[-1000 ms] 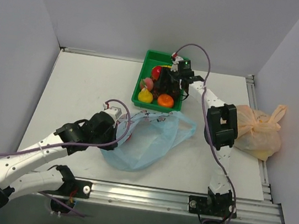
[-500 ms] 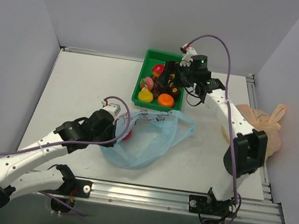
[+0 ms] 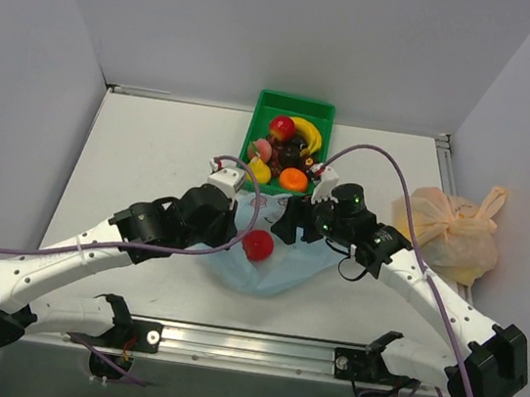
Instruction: Untie the knot of the plastic bag and take out the fruit
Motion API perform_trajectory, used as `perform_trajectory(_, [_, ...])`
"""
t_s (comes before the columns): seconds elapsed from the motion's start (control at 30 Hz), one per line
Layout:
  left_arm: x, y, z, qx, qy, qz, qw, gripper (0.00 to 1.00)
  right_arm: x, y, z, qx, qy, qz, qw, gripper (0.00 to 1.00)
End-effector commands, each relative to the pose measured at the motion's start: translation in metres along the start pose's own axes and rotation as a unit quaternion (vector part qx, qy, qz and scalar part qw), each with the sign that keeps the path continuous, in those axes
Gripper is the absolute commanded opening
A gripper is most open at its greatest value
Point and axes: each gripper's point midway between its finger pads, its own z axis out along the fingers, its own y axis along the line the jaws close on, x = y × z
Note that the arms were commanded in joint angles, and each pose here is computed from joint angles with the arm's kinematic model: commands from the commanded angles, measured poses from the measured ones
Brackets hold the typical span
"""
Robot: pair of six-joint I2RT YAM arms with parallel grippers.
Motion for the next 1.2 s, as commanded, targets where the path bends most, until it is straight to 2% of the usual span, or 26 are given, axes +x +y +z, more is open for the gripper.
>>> perform_trajectory(0.0, [0.044,0.024,0.011,-0.045,0.041,-0.045,0.997,0.0,-0.002,0.007,-0.005,-0.01,-0.02,-0.002,1.0,0.7])
perform_trajectory(0.03, [0.059,0.032,0.015,-0.054,0.052,-0.05,0.996,0.0,0.003,0.01,-0.004,-0.015,-0.012,-0.007,1.0,0.7])
perform_trajectory(0.13, [0.072,0.036,0.018,-0.057,0.06,-0.062,0.995,0.0,0.032,0.001,0.003,-0.002,0.035,0.002,0.999,0.76])
perform_trajectory(0.17, [0.079,0.04,0.021,-0.063,0.069,-0.061,0.994,0.0,0.041,0.0,0.006,0.0,0.05,0.002,0.999,0.8])
perform_trajectory(0.23, [0.084,0.04,0.023,-0.063,0.076,-0.061,0.993,0.0,0.056,-0.005,0.014,0.008,0.08,0.0,0.997,0.87])
perform_trajectory(0.37, [0.089,0.039,0.03,-0.065,0.082,-0.057,0.993,0.0,0.073,-0.006,0.023,0.031,0.107,-0.031,0.993,0.92])
perform_trajectory(0.5, [0.087,0.036,0.035,-0.061,0.081,-0.056,0.993,0.0,0.067,-0.031,0.022,0.114,0.089,-0.054,0.988,0.96])
perform_trajectory(0.57, [0.089,0.035,0.037,-0.059,0.084,-0.055,0.993,0.0,0.066,-0.036,0.022,0.125,0.087,-0.064,0.986,0.98])
perform_trajectory(0.9, [0.09,0.031,0.04,-0.052,0.088,-0.056,0.993,0.0,0.071,-0.012,0.048,0.068,0.119,-0.07,0.988,1.0])
perform_trajectory(1.17, [0.071,0.024,0.03,-0.035,0.061,-0.081,0.994,0.0,0.05,-0.04,0.071,0.15,0.044,-0.031,0.987,1.0])
